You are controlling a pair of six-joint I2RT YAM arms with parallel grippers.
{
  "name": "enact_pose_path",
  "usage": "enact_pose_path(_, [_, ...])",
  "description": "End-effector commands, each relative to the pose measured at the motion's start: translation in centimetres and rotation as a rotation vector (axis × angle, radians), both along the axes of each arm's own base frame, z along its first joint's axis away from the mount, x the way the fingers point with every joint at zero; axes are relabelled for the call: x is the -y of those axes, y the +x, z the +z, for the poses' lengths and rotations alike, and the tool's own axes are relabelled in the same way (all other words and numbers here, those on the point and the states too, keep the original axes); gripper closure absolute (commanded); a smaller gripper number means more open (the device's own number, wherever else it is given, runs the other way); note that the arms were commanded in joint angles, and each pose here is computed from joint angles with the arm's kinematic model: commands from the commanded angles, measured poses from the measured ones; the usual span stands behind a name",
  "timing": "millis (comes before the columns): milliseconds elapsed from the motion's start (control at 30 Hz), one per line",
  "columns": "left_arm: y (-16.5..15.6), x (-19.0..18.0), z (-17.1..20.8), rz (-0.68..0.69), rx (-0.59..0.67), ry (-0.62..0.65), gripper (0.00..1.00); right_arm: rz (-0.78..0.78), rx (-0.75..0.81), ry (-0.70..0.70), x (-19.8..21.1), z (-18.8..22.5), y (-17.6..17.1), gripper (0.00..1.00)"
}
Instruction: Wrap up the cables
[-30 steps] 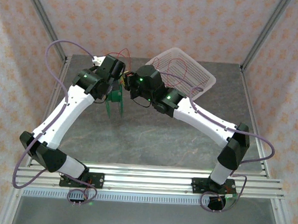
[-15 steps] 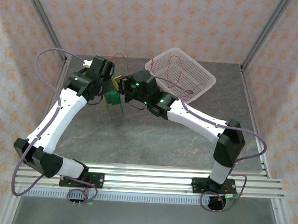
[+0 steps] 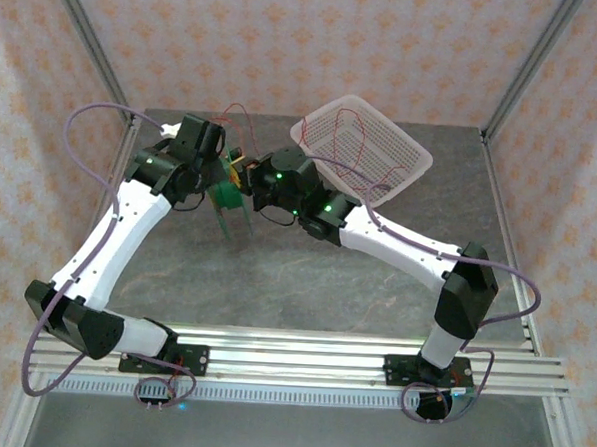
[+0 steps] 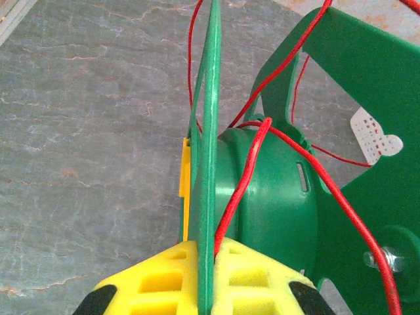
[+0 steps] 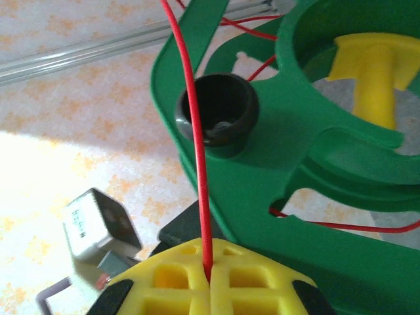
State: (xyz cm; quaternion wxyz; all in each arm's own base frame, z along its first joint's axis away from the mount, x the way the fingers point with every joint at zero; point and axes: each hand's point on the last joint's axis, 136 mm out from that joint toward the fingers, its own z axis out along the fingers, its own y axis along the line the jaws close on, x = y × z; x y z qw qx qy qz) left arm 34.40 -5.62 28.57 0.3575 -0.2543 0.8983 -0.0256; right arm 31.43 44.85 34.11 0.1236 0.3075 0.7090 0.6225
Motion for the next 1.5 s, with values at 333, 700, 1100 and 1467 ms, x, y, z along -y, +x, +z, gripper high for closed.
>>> enact_pose_path(333, [2.2,-0.5,2.5,0.081,0.171,-0.093,1.0,0.168,0.208,0.199,-2.7,5.8,-3.4,1.0])
enact_pose_path(700, [2.0,-2.1,2.7,0.152,0.183,-0.045,1.0,0.231,0.177,0.18,-3.2,4.4,-5.6,1.0])
enact_pose_path(1100, [2.0,-3.9,2.5,0.249,0.212,-0.024,1.0,0.203,0.215,-0.116,0.5,-0.6,-7.7,1.0])
enact_pose_path(1467, [1.9,-4.0,2.6,0.275,0.258,-0.21,1.0,0.125,0.177,-0.099,2.2,-3.7,-7.4,1.0])
